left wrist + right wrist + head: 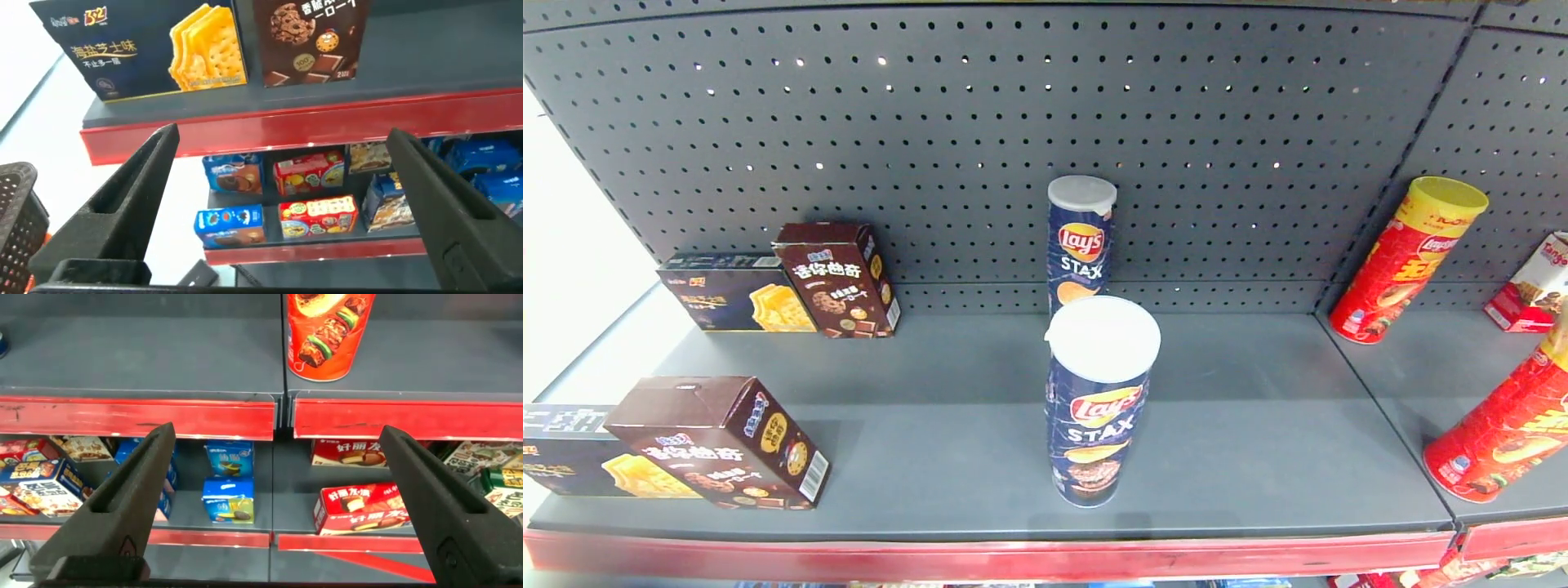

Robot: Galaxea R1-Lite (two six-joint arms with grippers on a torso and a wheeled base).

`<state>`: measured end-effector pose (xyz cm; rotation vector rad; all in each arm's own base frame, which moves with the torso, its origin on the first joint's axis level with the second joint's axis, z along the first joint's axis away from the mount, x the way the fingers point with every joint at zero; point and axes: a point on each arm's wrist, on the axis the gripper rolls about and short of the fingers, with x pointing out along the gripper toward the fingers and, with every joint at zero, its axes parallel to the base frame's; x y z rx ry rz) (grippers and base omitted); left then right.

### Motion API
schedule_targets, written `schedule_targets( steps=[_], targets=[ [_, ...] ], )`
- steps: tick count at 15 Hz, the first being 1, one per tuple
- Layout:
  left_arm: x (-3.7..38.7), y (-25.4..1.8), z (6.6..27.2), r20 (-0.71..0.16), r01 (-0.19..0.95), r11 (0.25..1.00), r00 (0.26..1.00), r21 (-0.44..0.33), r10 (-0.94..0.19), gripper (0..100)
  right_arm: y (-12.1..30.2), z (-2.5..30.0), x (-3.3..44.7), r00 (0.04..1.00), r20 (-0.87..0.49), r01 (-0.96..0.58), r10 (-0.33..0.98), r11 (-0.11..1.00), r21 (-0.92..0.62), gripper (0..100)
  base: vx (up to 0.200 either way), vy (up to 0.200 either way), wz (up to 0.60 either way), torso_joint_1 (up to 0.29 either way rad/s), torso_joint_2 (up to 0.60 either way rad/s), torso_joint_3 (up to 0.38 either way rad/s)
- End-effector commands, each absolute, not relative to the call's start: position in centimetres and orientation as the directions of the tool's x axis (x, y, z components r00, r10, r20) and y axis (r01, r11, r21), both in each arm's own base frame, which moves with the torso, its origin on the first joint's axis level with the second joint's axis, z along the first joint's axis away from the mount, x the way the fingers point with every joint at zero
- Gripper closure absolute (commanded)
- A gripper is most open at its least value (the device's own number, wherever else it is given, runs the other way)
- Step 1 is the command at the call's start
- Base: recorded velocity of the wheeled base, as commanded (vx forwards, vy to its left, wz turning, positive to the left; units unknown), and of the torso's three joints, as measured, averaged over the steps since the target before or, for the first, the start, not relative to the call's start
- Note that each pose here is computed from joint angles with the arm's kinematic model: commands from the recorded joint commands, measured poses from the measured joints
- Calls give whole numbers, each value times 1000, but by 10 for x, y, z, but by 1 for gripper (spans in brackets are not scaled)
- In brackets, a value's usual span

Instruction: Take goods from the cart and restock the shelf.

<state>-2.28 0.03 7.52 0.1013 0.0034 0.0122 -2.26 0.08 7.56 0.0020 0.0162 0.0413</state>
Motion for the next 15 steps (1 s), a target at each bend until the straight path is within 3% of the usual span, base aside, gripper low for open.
schedule_targets(
  steps=[1, 3, 6, 7, 10, 15],
  targets=[
    [-23, 0, 75, -3, 13, 995, 1000, 96, -12, 0, 1, 76, -22, 999, -18, -43, 43, 999, 2, 0, 0, 0, 0, 0, 0, 0],
    [-23, -3, 75, -3, 121, 988, 993, 96, -121, 0, 1, 76, -22, 999, -18, -43, 43, 999, 2, 0, 0, 0, 0, 0, 0, 0],
    [-23, -2, 75, -3, 87, 993, 996, 76, -87, 0, 1, 76, -22, 999, -18, -43, 43, 999, 2, 0, 0, 0, 0, 0, 0, 0],
    [-23, 1, 75, 0, -38, 996, 999, 78, 38, 0, 1, 76, -22, 999, -18, -43, 43, 999, 2, 0, 0, 0, 0, 0, 0, 0],
    [-23, 1, 75, -3, -32, 997, 999, 72, 32, 0, 1, 76, -22, 999, -18, -43, 43, 999, 2, 0, 0, 0, 0, 0, 0, 0],
    [-23, 1, 75, 0, -40, 999, 999, -5, 40, 0, 1, 76, -22, 999, -17, -43, 43, 999, 2, 0, 0, 0, 0, 0, 0, 0]
  ],
)
